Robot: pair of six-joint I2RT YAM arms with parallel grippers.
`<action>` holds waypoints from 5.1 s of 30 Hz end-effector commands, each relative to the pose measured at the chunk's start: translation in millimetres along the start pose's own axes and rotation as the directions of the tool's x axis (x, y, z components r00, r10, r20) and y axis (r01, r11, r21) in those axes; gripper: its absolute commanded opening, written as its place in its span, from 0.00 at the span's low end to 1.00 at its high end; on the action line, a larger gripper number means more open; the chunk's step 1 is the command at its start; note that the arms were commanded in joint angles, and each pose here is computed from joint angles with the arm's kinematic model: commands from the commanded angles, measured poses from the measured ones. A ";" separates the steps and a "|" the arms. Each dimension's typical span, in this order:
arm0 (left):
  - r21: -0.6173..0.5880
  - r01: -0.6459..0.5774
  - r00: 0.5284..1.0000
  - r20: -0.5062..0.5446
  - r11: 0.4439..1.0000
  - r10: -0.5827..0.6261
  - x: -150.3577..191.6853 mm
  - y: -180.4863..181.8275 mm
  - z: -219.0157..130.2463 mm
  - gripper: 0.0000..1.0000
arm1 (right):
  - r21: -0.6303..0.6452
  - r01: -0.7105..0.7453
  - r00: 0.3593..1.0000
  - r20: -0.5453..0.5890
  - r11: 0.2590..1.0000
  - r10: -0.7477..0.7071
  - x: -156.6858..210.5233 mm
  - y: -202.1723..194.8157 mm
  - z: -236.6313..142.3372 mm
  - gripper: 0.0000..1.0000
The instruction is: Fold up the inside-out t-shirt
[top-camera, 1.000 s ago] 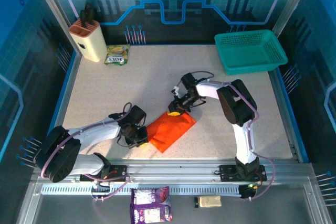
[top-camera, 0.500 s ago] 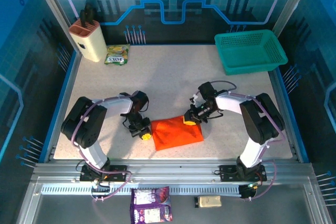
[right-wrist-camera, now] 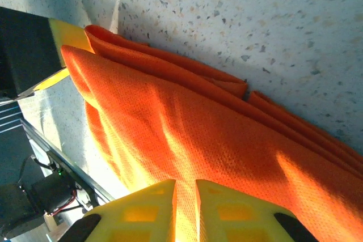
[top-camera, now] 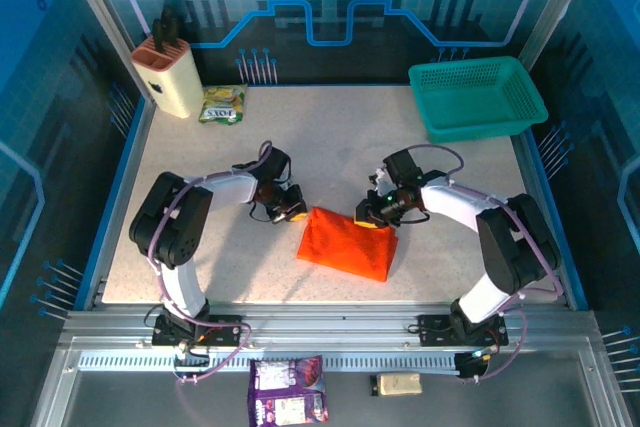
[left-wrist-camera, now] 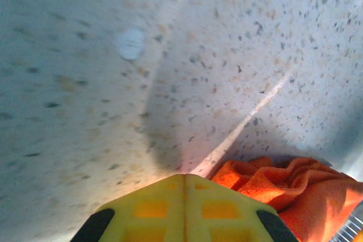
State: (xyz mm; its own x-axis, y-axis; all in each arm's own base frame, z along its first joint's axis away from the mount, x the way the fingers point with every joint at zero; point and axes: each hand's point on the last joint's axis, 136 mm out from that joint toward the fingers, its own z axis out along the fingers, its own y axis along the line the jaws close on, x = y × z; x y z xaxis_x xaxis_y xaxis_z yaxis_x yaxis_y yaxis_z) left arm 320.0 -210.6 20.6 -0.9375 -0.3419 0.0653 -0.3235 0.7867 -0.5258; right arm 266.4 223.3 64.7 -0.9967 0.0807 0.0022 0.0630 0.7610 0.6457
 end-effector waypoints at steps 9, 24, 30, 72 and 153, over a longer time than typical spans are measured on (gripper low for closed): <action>0.060 -0.270 0.962 0.068 0.961 0.266 8.9 -84.1 -47.6 0.12 | 0.136 -0.109 0.988 0.122 0.985 0.092 1.3 -45.2 -31.0 0.17; -0.102 -0.284 0.955 -0.125 0.953 0.271 4.3 -47.8 30.9 0.10 | 0.255 -0.194 0.980 0.088 0.947 0.177 25.5 -97.8 -11.8 0.29; -0.135 -0.219 0.970 -0.135 0.966 0.201 -2.4 -19.6 40.4 0.09 | 0.233 -0.161 0.985 0.097 0.959 0.142 18.6 -89.6 -12.7 0.32; -0.048 -0.106 0.994 -0.008 0.993 0.106 -7.8 0.1 -43.5 0.16 | 0.501 0.185 0.982 -0.057 0.845 -0.181 -27.8 -44.4 -1.1 0.20; -0.054 -0.235 0.967 -0.113 0.971 0.228 55.7 -44.9 -8.8 0.10 | 0.104 0.008 0.999 0.044 0.995 -0.012 25.9 -49.6 -15.8 0.00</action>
State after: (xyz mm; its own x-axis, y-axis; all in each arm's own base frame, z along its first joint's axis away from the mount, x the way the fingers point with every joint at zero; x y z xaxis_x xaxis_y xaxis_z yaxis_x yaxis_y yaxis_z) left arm 285.9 -256.5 64.9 -0.9964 -0.0844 0.0064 -0.0772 0.8747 -0.4786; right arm 227.4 169.9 26.0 -0.9940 0.1097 0.0030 0.0955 0.8514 0.5157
